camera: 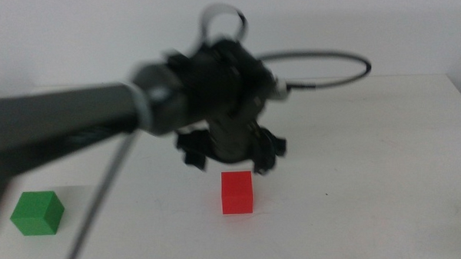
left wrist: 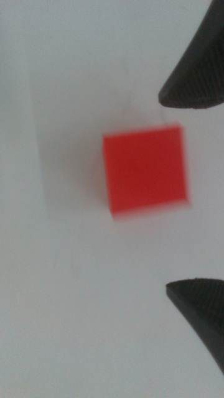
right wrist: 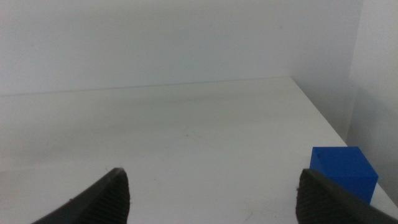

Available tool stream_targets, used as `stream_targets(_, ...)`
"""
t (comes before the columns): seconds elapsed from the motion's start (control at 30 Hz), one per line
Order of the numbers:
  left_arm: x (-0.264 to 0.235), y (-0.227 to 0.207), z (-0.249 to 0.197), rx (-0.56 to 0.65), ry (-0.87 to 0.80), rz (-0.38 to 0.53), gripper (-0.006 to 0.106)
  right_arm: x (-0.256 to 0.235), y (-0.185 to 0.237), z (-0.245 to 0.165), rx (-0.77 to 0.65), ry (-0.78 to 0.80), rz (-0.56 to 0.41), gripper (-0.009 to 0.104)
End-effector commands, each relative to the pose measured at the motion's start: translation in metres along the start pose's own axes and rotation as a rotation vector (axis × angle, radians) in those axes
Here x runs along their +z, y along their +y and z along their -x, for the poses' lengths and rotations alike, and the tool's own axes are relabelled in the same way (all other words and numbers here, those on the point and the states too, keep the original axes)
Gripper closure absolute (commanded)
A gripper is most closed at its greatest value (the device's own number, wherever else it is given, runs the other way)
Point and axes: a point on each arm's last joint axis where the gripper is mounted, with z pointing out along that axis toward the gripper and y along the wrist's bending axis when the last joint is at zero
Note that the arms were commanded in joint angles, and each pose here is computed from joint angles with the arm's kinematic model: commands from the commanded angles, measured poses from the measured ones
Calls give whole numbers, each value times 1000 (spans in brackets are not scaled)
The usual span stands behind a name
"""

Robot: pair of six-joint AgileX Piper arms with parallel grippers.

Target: Stack red cubes first, then green, then blue cubes in a specific spot.

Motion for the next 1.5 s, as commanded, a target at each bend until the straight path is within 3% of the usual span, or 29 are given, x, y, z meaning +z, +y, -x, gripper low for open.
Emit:
stream_targets(0.0,-61,22,6,12,-104,11,7,-3,0,15,-18,-114,-2,1)
stream_targets(0.2,-102,76,-1,7,-71,160,7,-3,0,15,-18,-114,-2,1)
stream_targets(0.43,-108,170,-26,-57,72,72,7,-3,0,15,-18,-114,-2,1)
stream_targets(0.63,-119,243,-66,-194,90,60,7,-3,0,15,-18,-114,-2,1)
stream_targets(0.8,-119,271,-78,-212,90,79,7,-3,0,15,-18,-114,-2,1)
stream_targets(0.93,-109,283,-76,-169,98,31,7,-3,0,15,-18,-114,-2,1)
stream_targets(1.1,-86,300,-64,-176,87,-39,7,-3,0,15,-18,-114,-2,1)
stream_targets(1.47,-18,319,-43,-210,157,-46,7,-3,0,15,-18,-114,-2,1)
